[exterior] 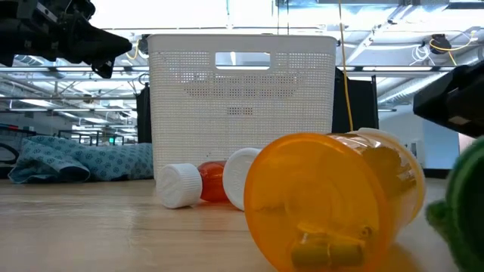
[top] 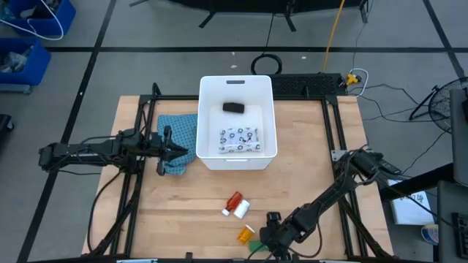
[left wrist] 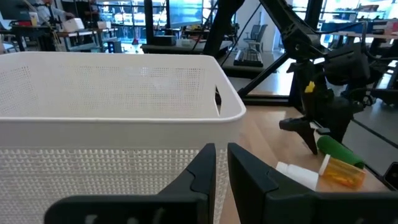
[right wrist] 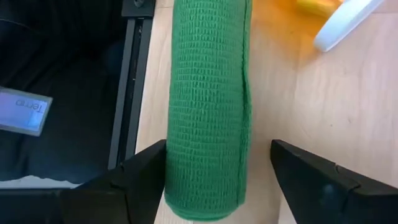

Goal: Pick & place medical supplies in basket/bin
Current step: Put the green bandage into the white container

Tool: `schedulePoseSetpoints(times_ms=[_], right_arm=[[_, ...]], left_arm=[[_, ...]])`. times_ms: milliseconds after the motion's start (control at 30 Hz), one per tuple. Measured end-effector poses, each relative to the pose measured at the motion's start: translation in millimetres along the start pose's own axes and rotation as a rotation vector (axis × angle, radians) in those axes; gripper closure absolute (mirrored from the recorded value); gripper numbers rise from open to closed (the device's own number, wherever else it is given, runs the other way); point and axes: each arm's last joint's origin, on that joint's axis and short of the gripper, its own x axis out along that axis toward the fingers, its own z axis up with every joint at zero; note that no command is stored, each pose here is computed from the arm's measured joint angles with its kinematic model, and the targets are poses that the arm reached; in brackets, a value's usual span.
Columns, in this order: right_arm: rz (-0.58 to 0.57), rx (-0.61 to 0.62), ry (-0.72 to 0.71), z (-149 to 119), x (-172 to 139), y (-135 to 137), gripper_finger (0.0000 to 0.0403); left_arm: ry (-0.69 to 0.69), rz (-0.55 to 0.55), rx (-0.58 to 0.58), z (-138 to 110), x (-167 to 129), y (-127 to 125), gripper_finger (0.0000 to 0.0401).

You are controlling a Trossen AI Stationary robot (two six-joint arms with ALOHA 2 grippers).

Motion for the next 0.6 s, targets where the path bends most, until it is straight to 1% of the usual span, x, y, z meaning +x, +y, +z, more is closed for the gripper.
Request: schedulePoseSetpoints(times_ms=[133, 233, 300, 433, 600], right_arm=[[0.024, 0.01, 0.019, 2.1, 1.6, -3.0, 0.0136], [0.029, 0.015, 0.019, 3.8, -2.3, -3.9, 0.0158], [0.03, 0.018, 0.012, 5.6, -6.9, -4.5, 0.0184], [0.024, -0.019, -0.022, 9.1, -21.2, -3.0, 0.0252], [0.014, -0.056, -0.085, 15.5, -49.8, -2.1, 0.033]], left_arm=[[0.0, 0.0, 0.003, 0.0, 0.0, 0.0, 0.0354], [0.0, 0.0, 0.004, 0.0, 0.0, 0.0, 0.0354], [0.0, 0.0, 0.006, 0.0, 0.0, 0.0, 0.0354], [0.0, 0.0, 0.006, 0.0, 0.0, 0.0, 0.0354], [-0.001, 0.0, 0.008, 0.1, 0.0, 0.0, 0.0354]])
